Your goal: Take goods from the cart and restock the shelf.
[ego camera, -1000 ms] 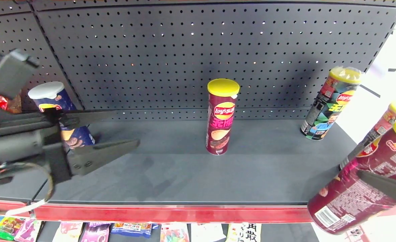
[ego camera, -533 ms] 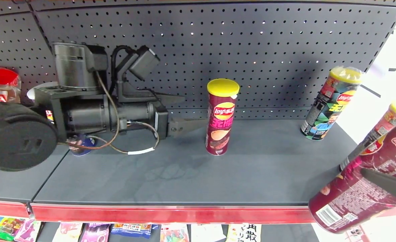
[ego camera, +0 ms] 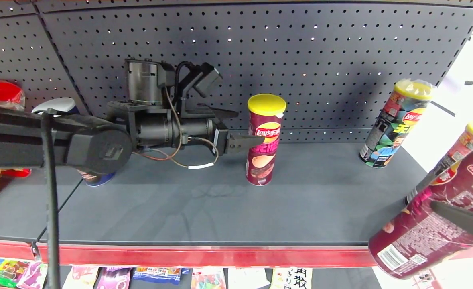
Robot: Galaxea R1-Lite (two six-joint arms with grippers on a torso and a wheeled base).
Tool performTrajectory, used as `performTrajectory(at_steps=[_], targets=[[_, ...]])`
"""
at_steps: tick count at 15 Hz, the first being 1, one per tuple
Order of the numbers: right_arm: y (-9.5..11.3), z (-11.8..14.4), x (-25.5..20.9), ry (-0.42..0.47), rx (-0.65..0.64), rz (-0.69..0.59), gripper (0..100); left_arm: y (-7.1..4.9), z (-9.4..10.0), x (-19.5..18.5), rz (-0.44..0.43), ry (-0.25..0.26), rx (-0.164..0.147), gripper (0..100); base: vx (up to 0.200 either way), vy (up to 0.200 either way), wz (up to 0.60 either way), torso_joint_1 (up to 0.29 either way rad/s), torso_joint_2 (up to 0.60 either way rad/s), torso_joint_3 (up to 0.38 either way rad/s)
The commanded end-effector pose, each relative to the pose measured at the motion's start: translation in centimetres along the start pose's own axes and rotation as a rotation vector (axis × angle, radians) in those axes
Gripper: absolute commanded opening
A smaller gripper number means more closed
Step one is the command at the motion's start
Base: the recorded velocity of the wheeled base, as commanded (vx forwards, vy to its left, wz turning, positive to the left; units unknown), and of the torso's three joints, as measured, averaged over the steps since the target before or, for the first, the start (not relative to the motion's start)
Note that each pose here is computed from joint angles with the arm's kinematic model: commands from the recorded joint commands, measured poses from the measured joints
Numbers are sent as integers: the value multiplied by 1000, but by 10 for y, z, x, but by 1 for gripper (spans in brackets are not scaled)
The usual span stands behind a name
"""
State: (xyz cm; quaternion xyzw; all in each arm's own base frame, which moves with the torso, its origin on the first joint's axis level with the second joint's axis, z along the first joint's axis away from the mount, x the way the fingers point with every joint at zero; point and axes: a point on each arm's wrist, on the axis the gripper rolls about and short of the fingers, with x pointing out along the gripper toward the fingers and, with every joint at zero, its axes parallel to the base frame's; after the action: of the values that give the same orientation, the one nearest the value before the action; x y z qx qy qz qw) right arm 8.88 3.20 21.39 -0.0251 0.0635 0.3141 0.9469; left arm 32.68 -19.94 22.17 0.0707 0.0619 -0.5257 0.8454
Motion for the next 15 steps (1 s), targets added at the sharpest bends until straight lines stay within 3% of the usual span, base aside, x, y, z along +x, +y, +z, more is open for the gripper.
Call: performTrajectory(at_steps=[1,7,15], targets=[[0,1,1,-1,-1,0,0,8,-7,14,-6,7,-5,100,0,0,0,0,0,0],[0,1,1,-1,-1,-1,0,14,-5,43,-31,-22,16,100,0,0,0,0,0,0],[-1,1,1,3,1,-4,0,14,-12,63,-51,-16,13,100,0,0,0,0,0,0]])
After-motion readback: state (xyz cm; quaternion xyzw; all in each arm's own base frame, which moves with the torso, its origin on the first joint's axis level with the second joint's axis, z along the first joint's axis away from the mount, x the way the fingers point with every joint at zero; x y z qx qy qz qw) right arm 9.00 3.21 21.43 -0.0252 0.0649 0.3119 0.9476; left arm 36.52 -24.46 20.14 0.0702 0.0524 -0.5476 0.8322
